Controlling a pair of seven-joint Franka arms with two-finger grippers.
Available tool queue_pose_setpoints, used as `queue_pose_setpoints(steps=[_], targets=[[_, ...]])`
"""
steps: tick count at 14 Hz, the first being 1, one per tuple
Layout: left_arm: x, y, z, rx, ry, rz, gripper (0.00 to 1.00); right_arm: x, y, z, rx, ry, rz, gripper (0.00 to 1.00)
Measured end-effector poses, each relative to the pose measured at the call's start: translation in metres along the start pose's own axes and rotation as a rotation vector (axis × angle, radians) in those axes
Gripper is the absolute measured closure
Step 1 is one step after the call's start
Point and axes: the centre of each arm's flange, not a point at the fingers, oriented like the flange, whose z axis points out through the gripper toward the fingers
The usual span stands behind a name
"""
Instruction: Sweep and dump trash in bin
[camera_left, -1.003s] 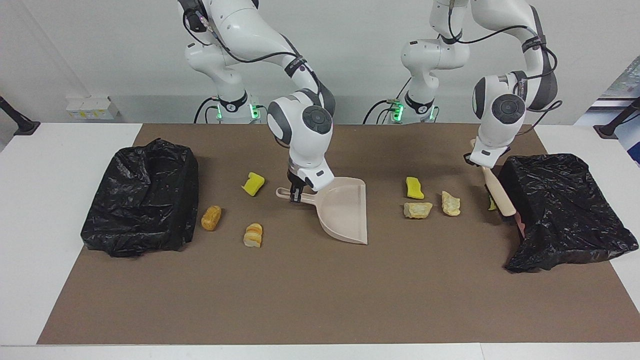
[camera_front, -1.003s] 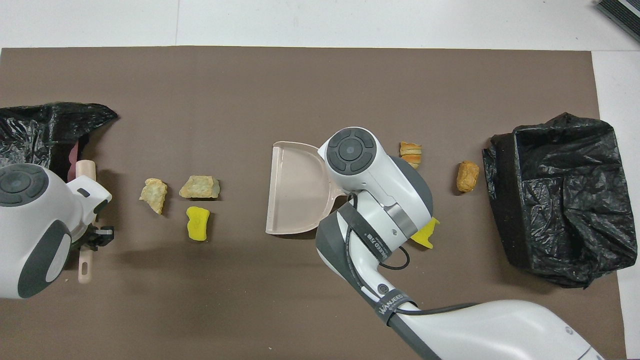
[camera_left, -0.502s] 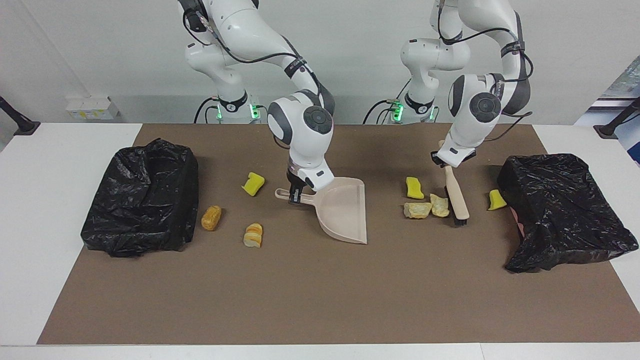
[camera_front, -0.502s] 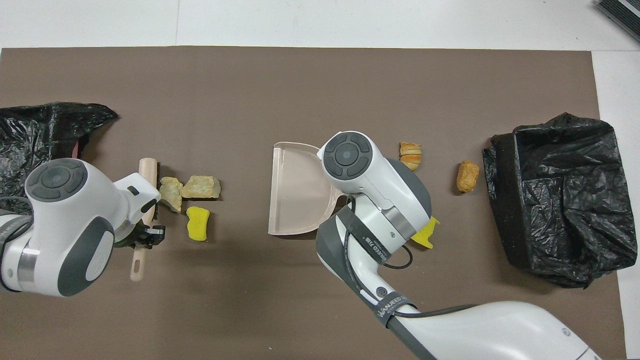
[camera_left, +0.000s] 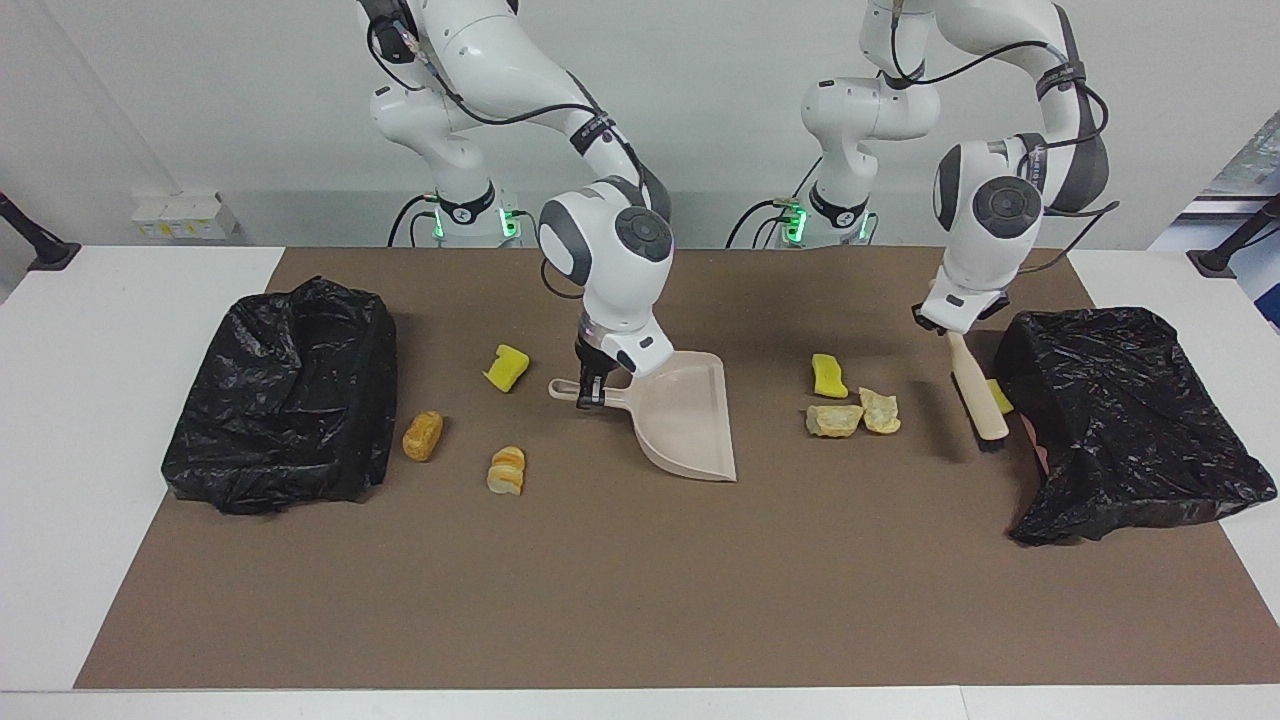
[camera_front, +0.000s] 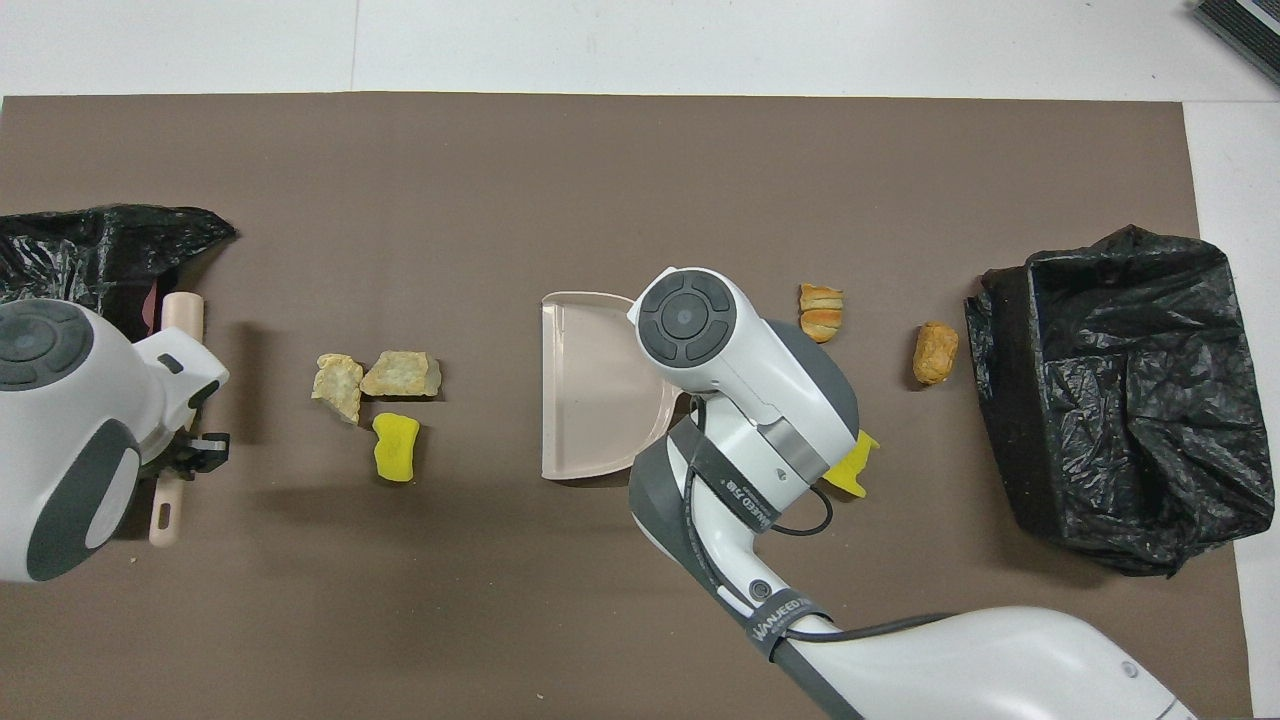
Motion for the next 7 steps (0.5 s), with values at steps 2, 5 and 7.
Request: queue_pose_setpoints(steps=[2,5,7], targets=[[0.002,-0.02,0.02,0.031,0.008,-0.009,0.74,0.001,0.0,0.0,-0.005,0.004,-0.003,0.69],[-0.004,-0.027,0.054,0.023,-0.009,0.016,0.74,0.002,0.0,0.001,-0.009,0.008,-0.007,0.69],[-0.007,-0.02,0.059,0.015,-0.014,0.031,0.74,0.002,-0.001,0.002,-0.009,0.008,-0.008,0.69]])
